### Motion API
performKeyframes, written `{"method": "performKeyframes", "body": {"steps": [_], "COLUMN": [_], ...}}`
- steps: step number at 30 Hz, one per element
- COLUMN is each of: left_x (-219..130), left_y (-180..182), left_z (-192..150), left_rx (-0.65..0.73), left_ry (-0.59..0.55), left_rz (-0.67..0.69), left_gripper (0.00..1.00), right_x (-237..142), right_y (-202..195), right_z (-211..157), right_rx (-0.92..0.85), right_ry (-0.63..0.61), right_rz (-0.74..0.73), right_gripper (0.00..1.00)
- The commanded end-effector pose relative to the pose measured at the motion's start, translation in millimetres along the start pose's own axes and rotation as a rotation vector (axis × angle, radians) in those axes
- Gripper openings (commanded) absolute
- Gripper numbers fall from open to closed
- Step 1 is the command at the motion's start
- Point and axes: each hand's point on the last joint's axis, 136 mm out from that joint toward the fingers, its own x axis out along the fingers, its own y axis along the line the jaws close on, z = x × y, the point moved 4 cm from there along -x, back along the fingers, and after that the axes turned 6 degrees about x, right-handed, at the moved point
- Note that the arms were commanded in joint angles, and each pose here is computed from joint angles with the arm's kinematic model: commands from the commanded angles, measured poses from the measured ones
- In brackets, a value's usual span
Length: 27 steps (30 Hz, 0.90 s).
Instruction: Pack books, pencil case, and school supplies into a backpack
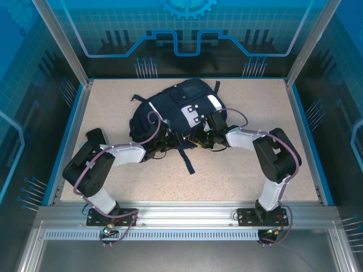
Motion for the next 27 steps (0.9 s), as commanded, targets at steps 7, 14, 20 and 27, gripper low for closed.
{"method": "performKeyframes", "body": {"steps": [7,14,20,27], "left_x": [-5.1,10.0,14.7,15.1], "left_y": [7.0,-6.2,-14.8,-13.7], "left_z": [16.2,14.5,12.4,12.2], "left_rx": [-0.018,-0.006,0.002,0.016], "left_ry": [-0.077,-0.043,-0.032,-0.043], "left_rz": [0.037,-0.069,-0.163,-0.179], "left_gripper": [0.45,0.45,0.42,0.35], "right_x": [11.3,12.2,12.2,11.7], "right_y": [-20.7,-20.5,-19.0,-19.8], "right_z": [-13.0,-14.7,-14.6,-15.2], "right_rx": [0.046,0.042,0.04,0.042], "right_ry": [0.06,0.066,0.065,0.064], "right_rz": [-0.066,-0.063,-0.058,-0.061], "right_gripper": [0.36,0.35,0.34,0.33]}}
